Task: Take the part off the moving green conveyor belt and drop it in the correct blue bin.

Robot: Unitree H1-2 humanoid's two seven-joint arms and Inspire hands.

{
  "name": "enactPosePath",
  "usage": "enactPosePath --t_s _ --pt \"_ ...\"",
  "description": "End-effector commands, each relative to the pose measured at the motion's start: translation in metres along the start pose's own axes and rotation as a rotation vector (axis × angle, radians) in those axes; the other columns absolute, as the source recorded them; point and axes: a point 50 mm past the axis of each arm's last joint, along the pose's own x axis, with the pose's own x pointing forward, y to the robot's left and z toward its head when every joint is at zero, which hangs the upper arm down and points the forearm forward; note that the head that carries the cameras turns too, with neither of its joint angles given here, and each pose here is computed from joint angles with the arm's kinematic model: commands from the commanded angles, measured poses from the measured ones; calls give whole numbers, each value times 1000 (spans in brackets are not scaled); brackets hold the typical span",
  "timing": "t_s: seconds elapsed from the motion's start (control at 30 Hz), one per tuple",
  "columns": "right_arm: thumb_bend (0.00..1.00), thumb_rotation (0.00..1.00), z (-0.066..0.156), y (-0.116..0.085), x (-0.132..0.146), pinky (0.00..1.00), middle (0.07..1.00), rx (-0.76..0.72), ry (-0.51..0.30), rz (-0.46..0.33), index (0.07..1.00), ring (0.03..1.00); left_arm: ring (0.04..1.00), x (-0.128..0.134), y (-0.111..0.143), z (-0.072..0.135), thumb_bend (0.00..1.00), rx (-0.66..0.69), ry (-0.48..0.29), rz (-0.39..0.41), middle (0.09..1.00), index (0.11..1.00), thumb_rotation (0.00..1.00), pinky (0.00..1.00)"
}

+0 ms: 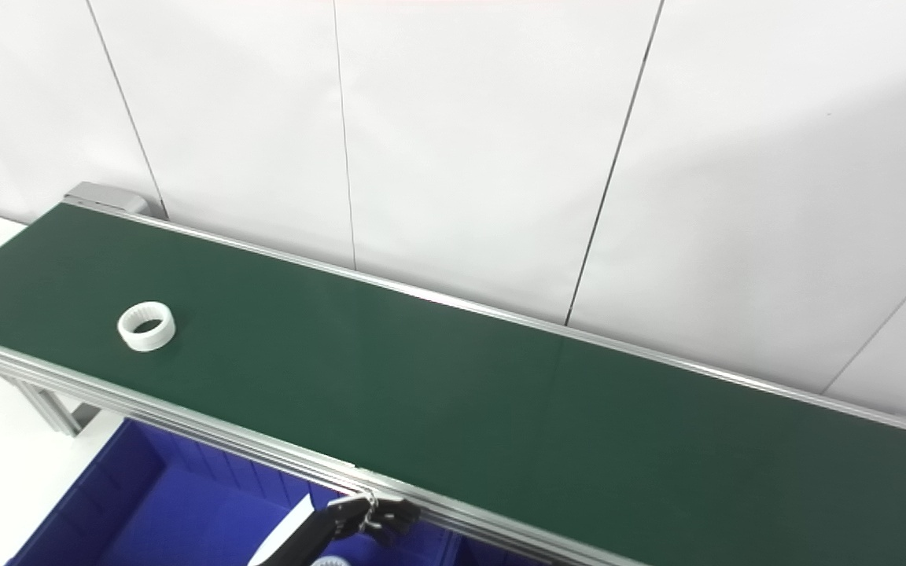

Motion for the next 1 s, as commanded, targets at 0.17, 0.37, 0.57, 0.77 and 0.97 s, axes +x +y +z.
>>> enactPosePath --t_s 0.17,0.37,0.57,0.77,0.97 --pt "879 199 11 -4 8 790 873 8 -73 -40 908 843 688 7 7 6 1000 -11 -58 39 731 721 205 607" --pt "874 215 12 -2 11 794 877 18 -71 -39 907 852 680 8 8 6 1000 -12 -57 65 725 713 219 597" --pt "881 222 14 -2 9 779 868 3 -69 -47 900 840 681 6 8 6 1000 -28 -57 67 727 714 208 598" --pt "869 216 13 -1 9 781 869 18 -84 -49 906 841 683 5 8 6 1000 -23 -55 67 728 712 212 599" --pt "870 235 11 -2 10 772 865 8 -79 -50 904 834 678 7 7 6 1000 -25 -56 61 726 711 201 592"
